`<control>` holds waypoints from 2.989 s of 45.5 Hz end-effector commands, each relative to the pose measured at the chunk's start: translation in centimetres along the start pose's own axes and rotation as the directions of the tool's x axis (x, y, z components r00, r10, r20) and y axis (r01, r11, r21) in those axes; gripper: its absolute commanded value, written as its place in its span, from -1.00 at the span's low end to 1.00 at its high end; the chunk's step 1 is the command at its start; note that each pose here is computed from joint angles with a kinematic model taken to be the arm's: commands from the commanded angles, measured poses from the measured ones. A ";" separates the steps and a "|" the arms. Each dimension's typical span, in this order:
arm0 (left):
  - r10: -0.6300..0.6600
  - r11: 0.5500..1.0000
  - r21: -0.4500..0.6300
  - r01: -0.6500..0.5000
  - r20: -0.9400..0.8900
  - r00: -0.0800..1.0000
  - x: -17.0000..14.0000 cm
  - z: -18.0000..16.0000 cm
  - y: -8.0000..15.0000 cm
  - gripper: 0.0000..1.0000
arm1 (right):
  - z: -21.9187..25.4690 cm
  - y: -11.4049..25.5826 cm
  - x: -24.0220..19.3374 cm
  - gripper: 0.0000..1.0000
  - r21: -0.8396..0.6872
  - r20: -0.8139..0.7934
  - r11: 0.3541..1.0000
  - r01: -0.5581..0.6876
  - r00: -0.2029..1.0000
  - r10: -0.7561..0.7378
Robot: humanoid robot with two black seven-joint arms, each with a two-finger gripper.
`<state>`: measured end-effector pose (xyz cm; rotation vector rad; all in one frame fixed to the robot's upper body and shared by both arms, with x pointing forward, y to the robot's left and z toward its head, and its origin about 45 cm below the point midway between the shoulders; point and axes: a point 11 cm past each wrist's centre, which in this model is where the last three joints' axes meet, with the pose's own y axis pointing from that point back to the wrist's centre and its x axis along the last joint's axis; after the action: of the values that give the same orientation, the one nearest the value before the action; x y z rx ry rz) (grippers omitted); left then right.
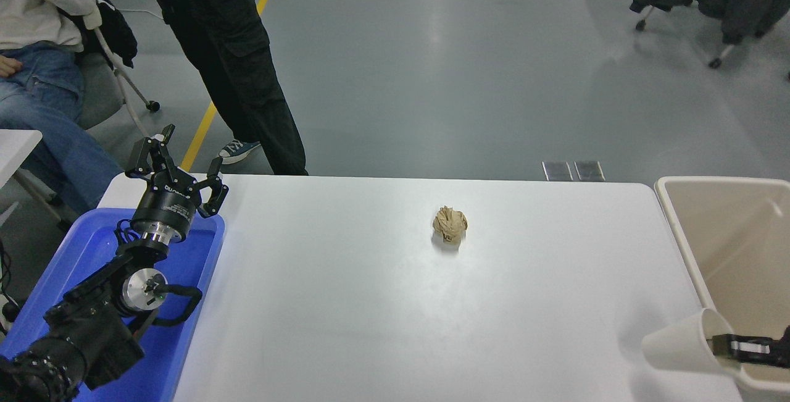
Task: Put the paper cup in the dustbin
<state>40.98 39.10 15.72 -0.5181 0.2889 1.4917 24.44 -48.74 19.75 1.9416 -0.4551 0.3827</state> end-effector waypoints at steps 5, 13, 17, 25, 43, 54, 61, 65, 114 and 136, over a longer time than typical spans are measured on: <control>0.000 1.000 -0.001 0.000 -0.001 1.000 0.0 0.0 0.0 1.00 | -3.7 8.9 5.0 -1.00 0.008 -0.008 0.996 -0.085 0.996 0.085; 0.000 1.000 -0.001 0.000 -0.001 1.000 0.0 0.0 0.0 1.00 | -4.7 12.6 6.5 -1.00 -0.007 -0.001 0.992 -0.125 0.992 0.125; 0.000 1.000 -0.001 0.000 -0.001 1.000 0.0 0.0 0.0 1.00 | -5.1 13.9 7.2 -1.00 -0.010 0.003 0.990 -0.143 0.990 0.143; 0.000 1.000 -0.001 0.000 -0.001 1.000 0.0 0.0 0.0 1.00 | -3.8 14.8 8.2 -1.00 -0.050 0.013 0.982 -0.182 0.983 0.183; 0.000 1.000 0.002 0.000 -0.003 1.000 -0.1 -0.1 0.0 1.00 | 4.5 12.6 14.2 -1.00 -0.195 0.213 0.918 -0.345 0.899 0.383; 0.000 1.000 0.002 0.000 -0.003 1.000 -0.1 -0.1 0.0 1.00 | 10.4 7.2 13.1 -1.00 -0.317 0.406 0.841 -0.438 0.739 0.538; 0.000 1.000 0.002 0.000 -0.003 1.000 -0.1 -0.1 0.0 1.00 | 11.3 3.2 11.9 -1.00 -0.365 0.458 0.794 -0.485 0.649 0.607; 0.000 1.000 0.000 0.000 -0.003 1.000 -0.1 -0.1 0.0 1.00 | 11.4 1.3 11.0 -1.00 -0.383 0.495 0.774 -0.504 0.595 0.633; 0.002 1.000 -0.001 -0.002 -0.003 1.000 0.0 -0.1 0.0 1.00 | 12.8 -8.2 2.0 -1.00 -0.831 0.555 0.504 -0.237 -0.286 0.781; 0.002 1.000 -0.002 -0.002 -0.004 1.000 0.0 0.0 0.0 1.00 | 13.5 -9.0 -1.9 -1.00 -0.840 0.541 0.515 -0.169 -0.315 0.780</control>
<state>40.98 39.05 15.69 -0.5226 0.2909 1.4933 29.15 -57.88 7.81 0.9611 -2.3131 -0.7080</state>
